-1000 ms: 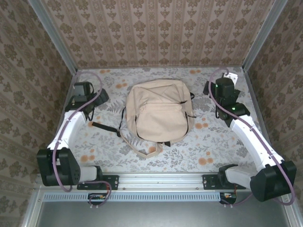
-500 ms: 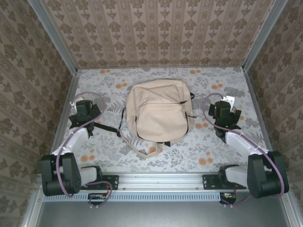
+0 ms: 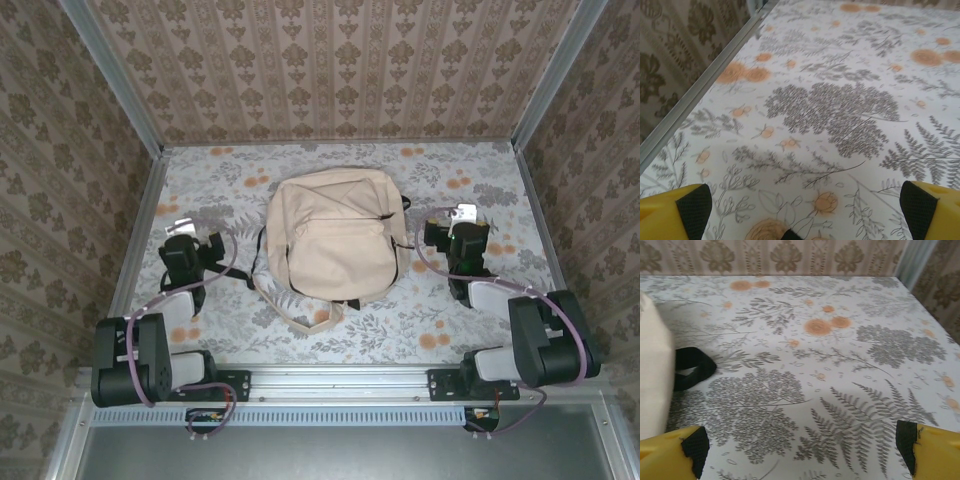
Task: Pack books, pencil case, and school supplies into a backpack
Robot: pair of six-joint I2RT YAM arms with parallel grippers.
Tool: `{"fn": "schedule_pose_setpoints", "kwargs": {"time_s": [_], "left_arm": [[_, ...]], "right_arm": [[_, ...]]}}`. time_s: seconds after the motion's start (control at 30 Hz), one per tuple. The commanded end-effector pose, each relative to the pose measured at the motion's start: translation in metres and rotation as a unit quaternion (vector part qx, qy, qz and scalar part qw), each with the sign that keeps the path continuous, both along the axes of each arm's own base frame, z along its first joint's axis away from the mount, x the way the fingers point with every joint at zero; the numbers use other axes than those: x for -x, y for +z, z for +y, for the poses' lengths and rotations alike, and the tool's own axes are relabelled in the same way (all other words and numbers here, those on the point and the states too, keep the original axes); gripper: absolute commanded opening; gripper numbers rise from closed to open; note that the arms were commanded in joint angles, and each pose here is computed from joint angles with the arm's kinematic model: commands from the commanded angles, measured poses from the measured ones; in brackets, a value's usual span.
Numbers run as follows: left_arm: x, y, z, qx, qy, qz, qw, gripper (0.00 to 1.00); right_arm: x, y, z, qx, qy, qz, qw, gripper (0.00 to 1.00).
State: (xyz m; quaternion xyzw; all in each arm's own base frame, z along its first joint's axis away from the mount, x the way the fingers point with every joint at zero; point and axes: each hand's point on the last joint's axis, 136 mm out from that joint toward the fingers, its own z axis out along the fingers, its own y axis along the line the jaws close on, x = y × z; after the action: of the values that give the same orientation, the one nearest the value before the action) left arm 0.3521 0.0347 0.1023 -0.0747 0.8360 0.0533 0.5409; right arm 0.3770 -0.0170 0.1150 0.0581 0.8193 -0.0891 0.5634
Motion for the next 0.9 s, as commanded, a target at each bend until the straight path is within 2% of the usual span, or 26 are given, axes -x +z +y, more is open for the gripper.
{"fn": "schedule_pose_setpoints", "kwargs": {"time_s": [0.0, 0.23, 0.37, 0.53, 0.67, 0.87], "left_arm": [[-0.010, 0.025, -0.015, -0.026, -0.053, -0.068, 0.996, 1.00], [-0.020, 0.017, -0.023, -0.039, -0.067, -0.097, 0.992, 1.00], [-0.030, 0.001, -0.032, -0.066, -0.072, -0.080, 0.992, 1.00], [-0.039, -0.001, -0.037, -0.099, -0.061, -0.056, 0.992, 1.00], [-0.044, -0.006, -0.019, -0.065, -0.031, -0.033, 0.997, 1.00], [-0.044, -0.005, -0.021, -0.067, -0.037, -0.033, 0.997, 1.00]], "right_arm": [[-0.009, 0.006, 0.012, -0.007, 0.041, -0.041, 0.998, 1.00], [-0.014, -0.007, 0.013, -0.006, 0.043, -0.036, 0.998, 1.00], [-0.015, -0.010, 0.011, -0.006, 0.037, -0.032, 0.999, 1.00], [-0.016, -0.014, 0.010, -0.007, 0.030, -0.029, 0.999, 1.00], [-0.019, -0.014, 0.003, -0.016, 0.016, -0.023, 0.999, 1.00], [-0.019, -0.016, -0.001, -0.026, 0.012, -0.019, 0.999, 1.00]]}}
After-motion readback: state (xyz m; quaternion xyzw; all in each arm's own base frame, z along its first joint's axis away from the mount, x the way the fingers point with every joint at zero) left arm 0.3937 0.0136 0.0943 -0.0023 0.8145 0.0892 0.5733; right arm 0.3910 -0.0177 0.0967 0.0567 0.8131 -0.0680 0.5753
